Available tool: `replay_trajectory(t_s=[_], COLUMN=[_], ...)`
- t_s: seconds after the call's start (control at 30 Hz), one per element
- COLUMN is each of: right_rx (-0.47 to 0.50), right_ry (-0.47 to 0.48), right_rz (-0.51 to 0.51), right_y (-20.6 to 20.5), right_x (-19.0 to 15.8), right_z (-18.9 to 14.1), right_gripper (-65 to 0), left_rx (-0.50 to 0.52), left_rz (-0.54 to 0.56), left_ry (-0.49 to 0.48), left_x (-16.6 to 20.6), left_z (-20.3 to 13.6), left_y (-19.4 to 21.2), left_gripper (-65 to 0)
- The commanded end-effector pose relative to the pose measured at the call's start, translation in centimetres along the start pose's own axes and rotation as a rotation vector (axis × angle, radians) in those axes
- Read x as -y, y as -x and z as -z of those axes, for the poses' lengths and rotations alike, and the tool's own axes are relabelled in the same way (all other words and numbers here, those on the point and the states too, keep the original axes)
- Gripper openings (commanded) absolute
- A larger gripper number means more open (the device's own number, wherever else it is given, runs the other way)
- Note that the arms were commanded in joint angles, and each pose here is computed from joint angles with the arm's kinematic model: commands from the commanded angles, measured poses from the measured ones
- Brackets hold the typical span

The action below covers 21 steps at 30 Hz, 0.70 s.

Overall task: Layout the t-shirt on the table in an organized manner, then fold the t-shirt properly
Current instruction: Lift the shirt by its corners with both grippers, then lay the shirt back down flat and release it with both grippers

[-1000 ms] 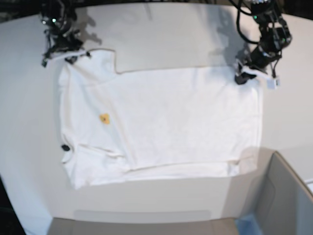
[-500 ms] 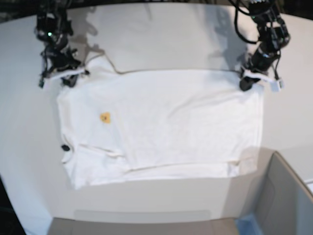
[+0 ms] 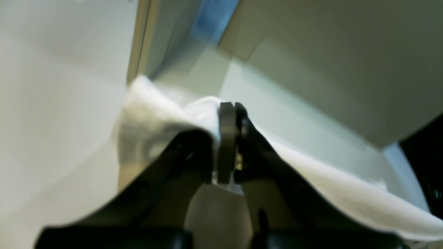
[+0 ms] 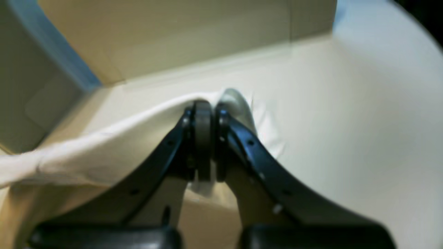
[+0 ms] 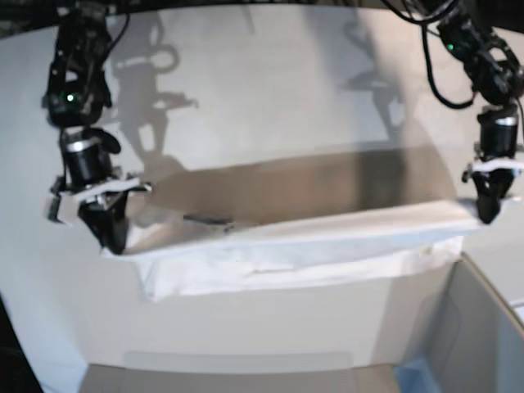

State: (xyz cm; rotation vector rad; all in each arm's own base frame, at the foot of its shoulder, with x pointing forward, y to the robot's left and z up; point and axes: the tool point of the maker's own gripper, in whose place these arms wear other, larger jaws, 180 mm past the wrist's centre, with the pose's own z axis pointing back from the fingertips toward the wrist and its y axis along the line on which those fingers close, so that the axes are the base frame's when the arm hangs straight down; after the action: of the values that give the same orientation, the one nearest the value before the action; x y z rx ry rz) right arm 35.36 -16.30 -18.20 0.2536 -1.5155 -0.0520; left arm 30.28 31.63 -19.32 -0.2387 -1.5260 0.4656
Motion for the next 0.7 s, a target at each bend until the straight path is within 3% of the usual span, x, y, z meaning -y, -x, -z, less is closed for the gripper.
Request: replay_trajectory(t_s=[0.0, 0.1, 0.27, 0.53, 0.67], right_rx=[0.112, 0.220, 0.502, 0.926, 1.083], right_ry=[-0.022, -0.073, -0.108, -0.125, -0.125], right_rz=[-0.029, -0.060, -0.063, -0.019, 0.016], right_y=[-3.5, -7.0, -12.9, -19.3, -21.5], right_x=[-0.5, -1.8, -2.8, -3.3, -3.5], right_z=[0.5, 1.2, -0.1, -4.4, -6.3], right_gripper=[-65.0, -65.0, -65.0, -65.0, -65.0], left_rx=[0.107, 0.217, 0.440, 0.776, 0.855], left_rz=[0.017, 0.026, -0.042, -0.194, -0.140], left_ry=[-0.001, -0.003, 0.066, 0.214, 0.198], left_x=[0.2, 0.4, 1.5, 0.0, -0.8], left_z=[-0.1, -0.4, -2.5, -10.1, -12.7], left_y=[-3.3, -6.7, -12.3, -21.3, -24.0], left_gripper=[-65.0, -65.0, -65.0, -65.0, -65.0])
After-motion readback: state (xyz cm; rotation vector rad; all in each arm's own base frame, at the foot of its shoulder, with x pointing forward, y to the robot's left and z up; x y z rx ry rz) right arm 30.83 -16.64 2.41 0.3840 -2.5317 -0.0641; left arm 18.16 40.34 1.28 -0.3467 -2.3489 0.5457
